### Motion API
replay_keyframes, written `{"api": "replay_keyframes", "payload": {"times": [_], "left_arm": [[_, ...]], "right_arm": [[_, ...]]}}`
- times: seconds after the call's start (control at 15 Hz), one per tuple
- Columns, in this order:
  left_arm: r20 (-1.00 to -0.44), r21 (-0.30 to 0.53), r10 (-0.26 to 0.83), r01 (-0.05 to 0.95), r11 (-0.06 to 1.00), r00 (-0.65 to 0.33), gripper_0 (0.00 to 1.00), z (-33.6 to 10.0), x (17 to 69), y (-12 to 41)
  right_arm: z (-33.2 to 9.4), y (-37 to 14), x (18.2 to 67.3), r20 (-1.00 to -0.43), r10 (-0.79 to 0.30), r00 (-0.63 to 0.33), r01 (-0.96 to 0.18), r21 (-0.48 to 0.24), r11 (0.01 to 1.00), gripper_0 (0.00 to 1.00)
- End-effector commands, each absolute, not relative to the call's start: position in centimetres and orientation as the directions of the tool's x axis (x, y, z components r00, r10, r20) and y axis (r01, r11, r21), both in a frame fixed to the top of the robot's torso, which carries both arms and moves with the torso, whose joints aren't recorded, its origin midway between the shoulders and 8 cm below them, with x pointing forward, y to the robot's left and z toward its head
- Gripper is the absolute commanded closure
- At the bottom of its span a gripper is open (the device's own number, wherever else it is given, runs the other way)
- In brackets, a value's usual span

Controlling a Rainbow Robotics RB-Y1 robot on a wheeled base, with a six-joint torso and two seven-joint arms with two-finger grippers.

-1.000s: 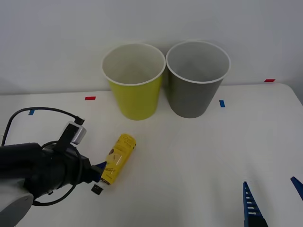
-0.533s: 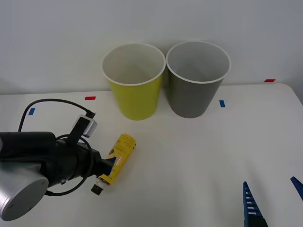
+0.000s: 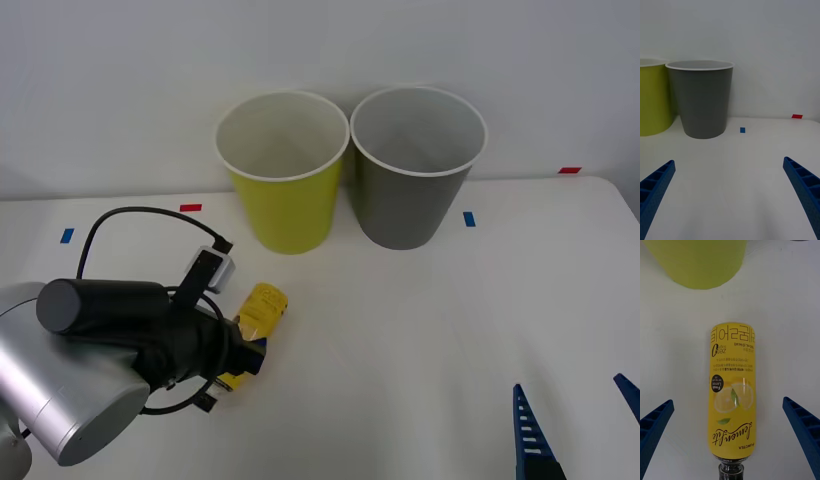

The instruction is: Put cans in the gray bin and PET bottles in the light green bin.

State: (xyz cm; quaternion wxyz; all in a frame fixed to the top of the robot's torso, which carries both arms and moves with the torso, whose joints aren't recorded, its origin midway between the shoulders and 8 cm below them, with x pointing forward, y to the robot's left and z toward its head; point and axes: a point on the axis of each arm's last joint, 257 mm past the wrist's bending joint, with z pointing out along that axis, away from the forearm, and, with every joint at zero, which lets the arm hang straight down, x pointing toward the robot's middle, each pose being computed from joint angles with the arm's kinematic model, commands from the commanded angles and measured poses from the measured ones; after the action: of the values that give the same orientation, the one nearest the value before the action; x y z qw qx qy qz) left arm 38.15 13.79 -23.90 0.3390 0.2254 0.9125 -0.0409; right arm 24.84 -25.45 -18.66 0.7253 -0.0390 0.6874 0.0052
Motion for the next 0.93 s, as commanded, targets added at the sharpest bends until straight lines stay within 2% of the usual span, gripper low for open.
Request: {"api": "replay_keyframes", "payload": {"times": [0.07,0.4,0.67,0.93], "left_arm": [[-0.619,0.117,0.422,0.453,0.884,-0.663,0.0,-24.4,39.5,14.0],[-0.621,0.085,0.431,0.49,0.867,-0.655,0.0,-25.1,41.4,13.3],[-0.598,0.097,0.452,0.5,0.86,-0.661,0.0,-25.6,42.2,12.4],[-0.565,0.075,0.438,0.485,0.872,-0.699,0.0,-25.4,41.6,11.6]], "right_arm": [[-18.7,-25.4,24.8,-0.997,-0.046,0.055,-0.061,-0.049,0.997,0.0],[-18.7,-25.4,24.8,-0.997,-0.046,0.055,-0.061,-0.049,0.997,0.0],[-18.7,-25.4,24.8,-0.997,-0.046,0.055,-0.061,-0.049,0.997,0.0],[-18.7,-25.4,24.8,-0.997,-0.046,0.055,-0.061,-0.049,0.997,0.0]]}}
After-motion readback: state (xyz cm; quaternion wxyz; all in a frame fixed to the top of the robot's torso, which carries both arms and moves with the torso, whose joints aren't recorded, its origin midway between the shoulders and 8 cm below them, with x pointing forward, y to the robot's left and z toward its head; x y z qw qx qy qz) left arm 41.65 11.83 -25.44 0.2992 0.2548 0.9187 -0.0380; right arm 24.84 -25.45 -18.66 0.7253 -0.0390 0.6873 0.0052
